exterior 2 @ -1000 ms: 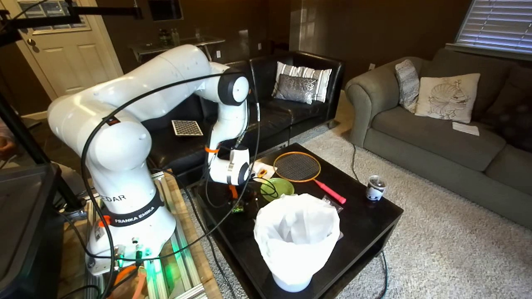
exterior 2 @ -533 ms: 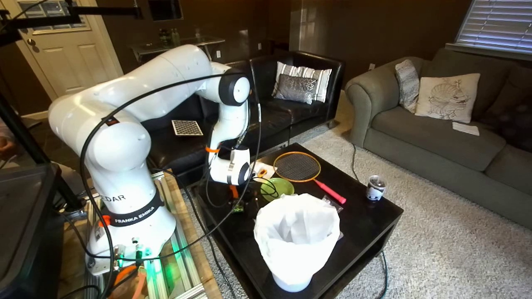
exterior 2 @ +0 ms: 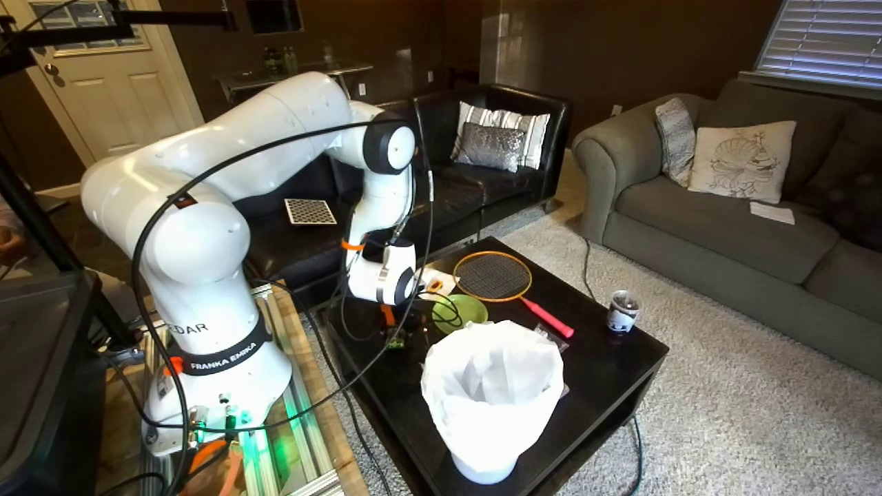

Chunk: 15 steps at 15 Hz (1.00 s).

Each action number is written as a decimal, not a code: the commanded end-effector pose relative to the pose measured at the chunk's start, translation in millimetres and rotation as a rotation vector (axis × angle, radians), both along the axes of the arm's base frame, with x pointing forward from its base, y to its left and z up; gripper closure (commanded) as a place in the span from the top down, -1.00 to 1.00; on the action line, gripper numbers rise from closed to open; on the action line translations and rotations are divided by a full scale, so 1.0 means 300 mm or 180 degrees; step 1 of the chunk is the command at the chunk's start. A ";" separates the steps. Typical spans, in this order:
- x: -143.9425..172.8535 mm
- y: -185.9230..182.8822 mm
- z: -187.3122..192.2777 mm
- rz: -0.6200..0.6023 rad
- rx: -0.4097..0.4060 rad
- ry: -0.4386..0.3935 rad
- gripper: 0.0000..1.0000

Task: Set the toy car straight

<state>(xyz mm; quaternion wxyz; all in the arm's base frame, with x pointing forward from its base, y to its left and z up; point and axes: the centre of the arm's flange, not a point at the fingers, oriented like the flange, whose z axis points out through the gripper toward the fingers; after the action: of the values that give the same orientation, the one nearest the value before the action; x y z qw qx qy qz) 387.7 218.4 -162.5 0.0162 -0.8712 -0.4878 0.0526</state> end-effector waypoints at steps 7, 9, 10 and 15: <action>0.001 -0.028 0.097 -0.1262 0.0179 0.0164 -0.17; 0.003 -0.056 0.098 -0.1549 0.0146 0.0189 -0.17; 0.004 -0.066 0.097 -0.1686 0.0133 0.0197 -0.17; 0.008 -0.103 0.076 -0.2314 0.0117 0.0239 -0.17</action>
<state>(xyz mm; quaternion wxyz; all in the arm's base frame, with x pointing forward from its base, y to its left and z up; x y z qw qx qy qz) 397.0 190.7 -146.3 0.0578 -0.9745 -0.2056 0.0685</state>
